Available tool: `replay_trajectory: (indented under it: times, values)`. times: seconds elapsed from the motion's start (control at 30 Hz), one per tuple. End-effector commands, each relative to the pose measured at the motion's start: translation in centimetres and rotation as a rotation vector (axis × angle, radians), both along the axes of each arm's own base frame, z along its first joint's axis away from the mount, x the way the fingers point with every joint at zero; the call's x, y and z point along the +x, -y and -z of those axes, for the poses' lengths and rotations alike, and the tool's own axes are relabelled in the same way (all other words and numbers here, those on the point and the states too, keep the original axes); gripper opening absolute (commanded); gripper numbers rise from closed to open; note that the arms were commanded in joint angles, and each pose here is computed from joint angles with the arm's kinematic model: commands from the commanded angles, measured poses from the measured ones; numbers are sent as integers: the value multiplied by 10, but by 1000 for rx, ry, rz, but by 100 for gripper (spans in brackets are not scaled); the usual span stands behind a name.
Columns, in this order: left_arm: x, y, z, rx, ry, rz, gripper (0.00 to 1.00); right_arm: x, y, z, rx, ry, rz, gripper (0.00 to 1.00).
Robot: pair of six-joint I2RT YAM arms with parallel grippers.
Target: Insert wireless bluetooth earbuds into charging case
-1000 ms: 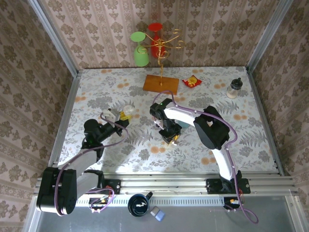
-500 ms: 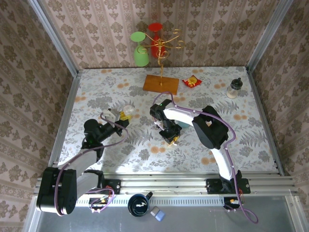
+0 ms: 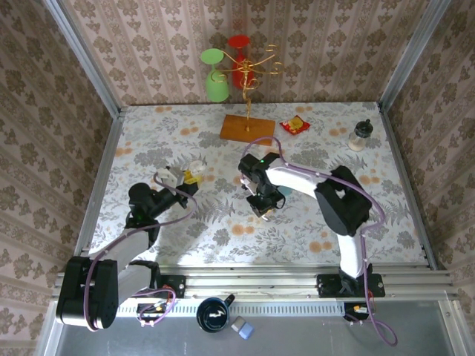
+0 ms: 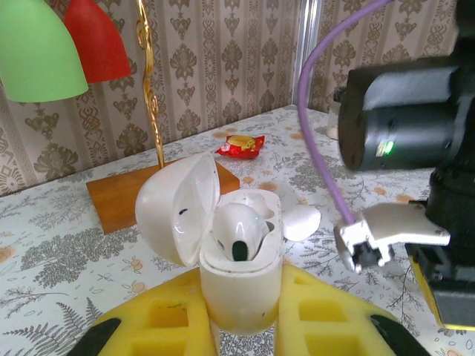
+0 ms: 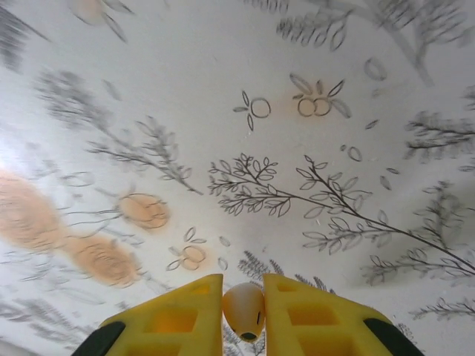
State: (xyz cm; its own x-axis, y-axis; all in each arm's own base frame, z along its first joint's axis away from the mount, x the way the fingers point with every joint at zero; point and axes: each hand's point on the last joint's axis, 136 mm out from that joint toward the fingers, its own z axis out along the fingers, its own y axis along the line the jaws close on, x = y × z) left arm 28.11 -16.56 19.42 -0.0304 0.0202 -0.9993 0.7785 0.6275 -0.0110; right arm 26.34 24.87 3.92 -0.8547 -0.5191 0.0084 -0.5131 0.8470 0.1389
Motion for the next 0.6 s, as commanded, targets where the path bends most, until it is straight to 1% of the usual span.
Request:
replay_trajectory:
  times: [0.0, 0.2, 0.3, 0.4, 0.57]
  values:
    - [-2, 4, -11, -32, 33, 27, 4, 31, -37, -53, 302, 193, 44, 20]
    - [1, 30, -11, -31, 32, 87, 4, 62, -63, -134, 674, 483, 88, 18]
    - [3, 40, -16, -57, 33, 128, 3, 66, -65, -170, 805, 588, 98, 16]
    - [2, 52, -20, -66, 30, 182, 2, 60, -66, -206, 934, 665, 73, 17]
    - [-5, 72, -17, -28, 44, 239, 2, 49, -65, -243, 1049, 737, 20, 17]
